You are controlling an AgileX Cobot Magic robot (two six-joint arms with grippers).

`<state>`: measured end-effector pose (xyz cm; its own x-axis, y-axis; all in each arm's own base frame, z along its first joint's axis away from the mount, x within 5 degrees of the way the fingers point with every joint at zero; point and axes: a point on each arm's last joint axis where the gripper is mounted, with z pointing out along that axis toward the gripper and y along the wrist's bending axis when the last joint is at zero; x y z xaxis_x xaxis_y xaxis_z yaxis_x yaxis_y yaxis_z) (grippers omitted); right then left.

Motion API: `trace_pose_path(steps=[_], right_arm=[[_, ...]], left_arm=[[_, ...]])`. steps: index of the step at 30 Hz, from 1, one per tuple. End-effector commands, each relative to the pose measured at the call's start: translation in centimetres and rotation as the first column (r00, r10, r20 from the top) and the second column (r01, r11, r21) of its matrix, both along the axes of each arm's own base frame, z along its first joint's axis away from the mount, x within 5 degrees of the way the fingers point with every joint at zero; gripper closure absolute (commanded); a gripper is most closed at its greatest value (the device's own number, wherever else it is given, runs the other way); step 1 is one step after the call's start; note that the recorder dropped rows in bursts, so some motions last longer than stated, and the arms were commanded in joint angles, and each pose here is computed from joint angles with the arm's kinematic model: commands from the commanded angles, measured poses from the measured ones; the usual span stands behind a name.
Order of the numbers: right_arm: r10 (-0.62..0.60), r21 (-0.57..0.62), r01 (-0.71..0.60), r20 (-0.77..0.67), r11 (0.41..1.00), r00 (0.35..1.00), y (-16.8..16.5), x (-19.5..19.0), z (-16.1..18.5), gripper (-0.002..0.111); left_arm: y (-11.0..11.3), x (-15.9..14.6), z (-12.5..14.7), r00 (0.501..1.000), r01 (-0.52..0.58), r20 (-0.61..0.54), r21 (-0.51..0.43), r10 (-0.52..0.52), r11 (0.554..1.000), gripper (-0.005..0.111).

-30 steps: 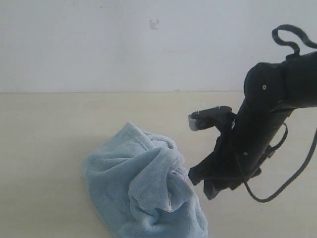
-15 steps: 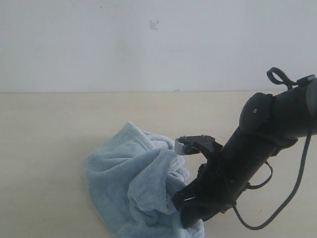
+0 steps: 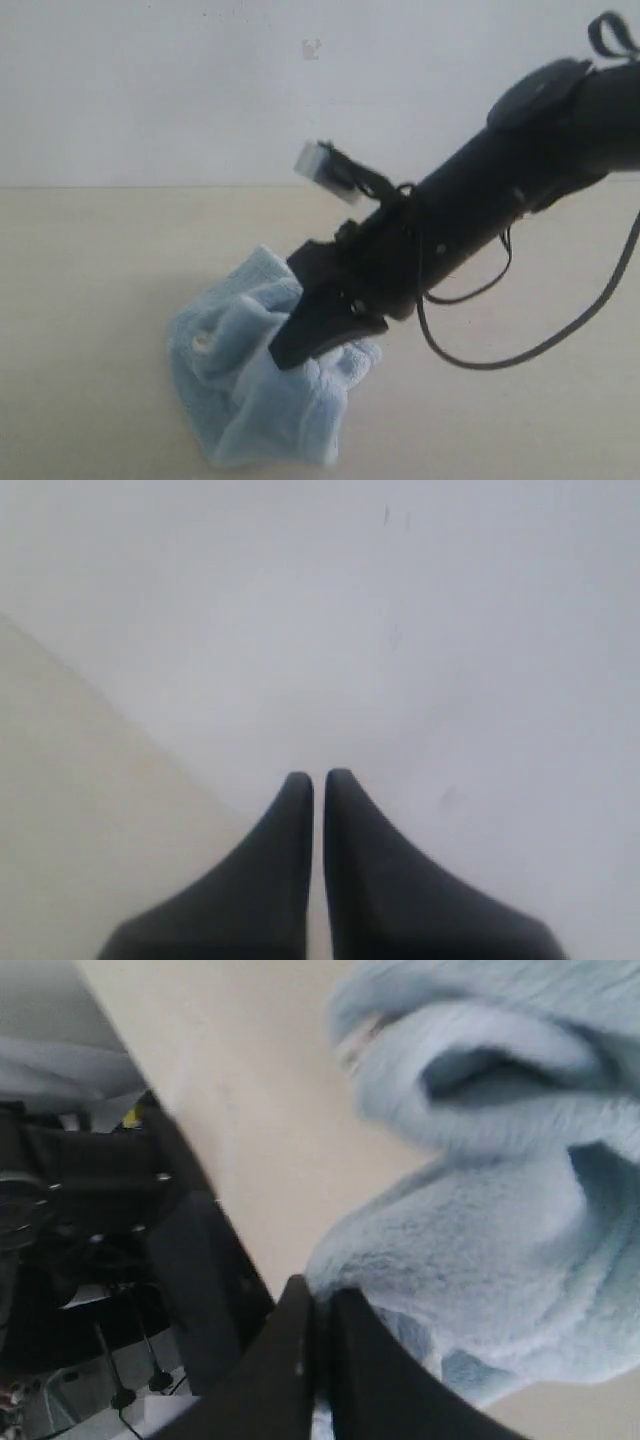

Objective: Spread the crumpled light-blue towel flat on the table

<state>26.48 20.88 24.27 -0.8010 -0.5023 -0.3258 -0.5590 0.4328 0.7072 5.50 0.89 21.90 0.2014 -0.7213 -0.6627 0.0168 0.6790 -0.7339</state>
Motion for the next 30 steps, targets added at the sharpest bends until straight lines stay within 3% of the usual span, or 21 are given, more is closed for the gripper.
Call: trace_pose_path(steps=[1,3,4,5,6,8,9,12,15,18,20,22,23,25,26,27,28,29,30], right_arm=[[0.092,0.075,-0.115,0.254,0.991,0.963,-1.2,-2.2,7.8,0.108],[0.062,-0.068,-0.041,0.357,0.997,0.932,-3.4,-4.1,10.2,0.108],[0.021,-0.245,0.110,0.475,0.963,0.880,-6.0,-4.6,11.3,0.108],[-0.026,-0.350,0.269,0.567,0.897,0.823,-8.0,-4.7,11.9,0.108],[-0.087,-0.413,0.466,0.669,0.782,0.738,-10.2,-4.4,12.5,0.108],[-0.233,-0.352,0.730,0.789,0.586,0.568,-12.8,-4.0,13.0,0.108],[-0.237,-0.343,0.757,0.807,0.556,0.540,-13.1,-3.9,12.6,0.108],[-0.245,-0.300,0.728,0.805,0.617,0.540,-12.1,-3.2,10.5,0.108],[-0.287,-0.275,0.700,0.768,0.659,0.572,-10.9,-2.4,8.4,0.108],[-0.399,-0.290,0.663,0.612,0.690,0.683,-9.2,-2.2,6.1,0.108],[-0.284,-0.301,0.461,0.482,0.835,0.829,-6.9,-3.6,5.3,0.108],[-0.108,-0.183,0.199,0.416,0.963,0.903,-4.1,-5.7,5.9,0.108],[-0.008,-0.112,0.060,0.421,0.992,0.907,-2.8,-6.8,6.3,0.108],[0.145,-0.016,-0.155,0.468,0.988,0.872,-1.1,-8.6,7.0,0.108],[0.212,0.003,-0.246,0.499,0.969,0.840,-0.4,-9.5,7.1,0.108],[0.270,-0.007,-0.312,0.524,0.950,0.808,-0.1,-10.1,7.1,0.108],[0.304,-0.024,-0.345,0.535,0.938,0.789,0.1,-10.5,7.2,0.108],[0.328,-0.051,-0.358,0.535,0.932,0.779,0.1,-10.7,7.2,0.108],[0.327,-0.077,-0.339,0.533,0.937,0.781,-0.1,-10.6,7.4,0.108]], left_arm=[[1.9,-1.0,1.8,0.947,-0.078,0.266,-0.350,0.179,0.933,0.103],[2.4,-1.5,2.3,0.914,-0.123,0.328,-0.342,0.241,0.932,0.103],[2.6,-1.7,2.5,0.897,-0.153,0.350,-0.324,0.269,0.934,0.103],[2.7,-1.7,2.6,0.893,-0.159,0.356,-0.322,0.275,0.933,0.103],[2.7,-1.7,2.6,0.893,-0.159,0.356,-0.322,0.275,0.933,0.103],[2.7,-1.8,2.6,0.891,-0.155,0.360,-0.330,0.276,0.931,0.103],[2.7,-1.8,2.6,0.891,-0.152,0.361,-0.334,0.276,0.930,0.103],[2.8,-1.9,2.8,0.879,-0.163,0.377,-0.335,0.290,0.928,0.103],[3.4,-2.7,3.4,0.811,-0.212,0.456,-0.355,0.366,0.911,0.103],[3.7,-3.5,4.2,0.744,-0.212,0.535,-0.380,0.401,0.901,0.103],[3.3,-3.9,5.6,0.716,-0.153,0.597,-0.371,0.361,0.916,0.103],[2.6,-4.5,7.7,0.684,-0.135,0.668,-0.279,0.293,0.951,0.103],[2.3,-5.0,8.8,0.665,-0.142,0.698,-0.231,0.266,0.962,0.103],[1.5,-5.6,11.4,0.652,-0.201,0.731,-0.087,0.200,0.976,0.103],[0.7,-5.6,12.6,0.673,-0.289,0.726,0.081,0.142,0.954,0.103],[-0.5,-5.4,14.1,0.711,-0.403,0.701,0.336,0.060,0.851,0.103],[-1.9,-4.9,15.3,0.768,-0.475,0.639,0.600,-0.029,0.644,0.103],[-2.9,-4.1,15.9,0.821,-0.480,0.565,0.764,-0.086,0.432,0.103],[-3.8,-3.1,16.2,0.870,-0.444,0.471,0.877,-0.148,0.183,0.103]])
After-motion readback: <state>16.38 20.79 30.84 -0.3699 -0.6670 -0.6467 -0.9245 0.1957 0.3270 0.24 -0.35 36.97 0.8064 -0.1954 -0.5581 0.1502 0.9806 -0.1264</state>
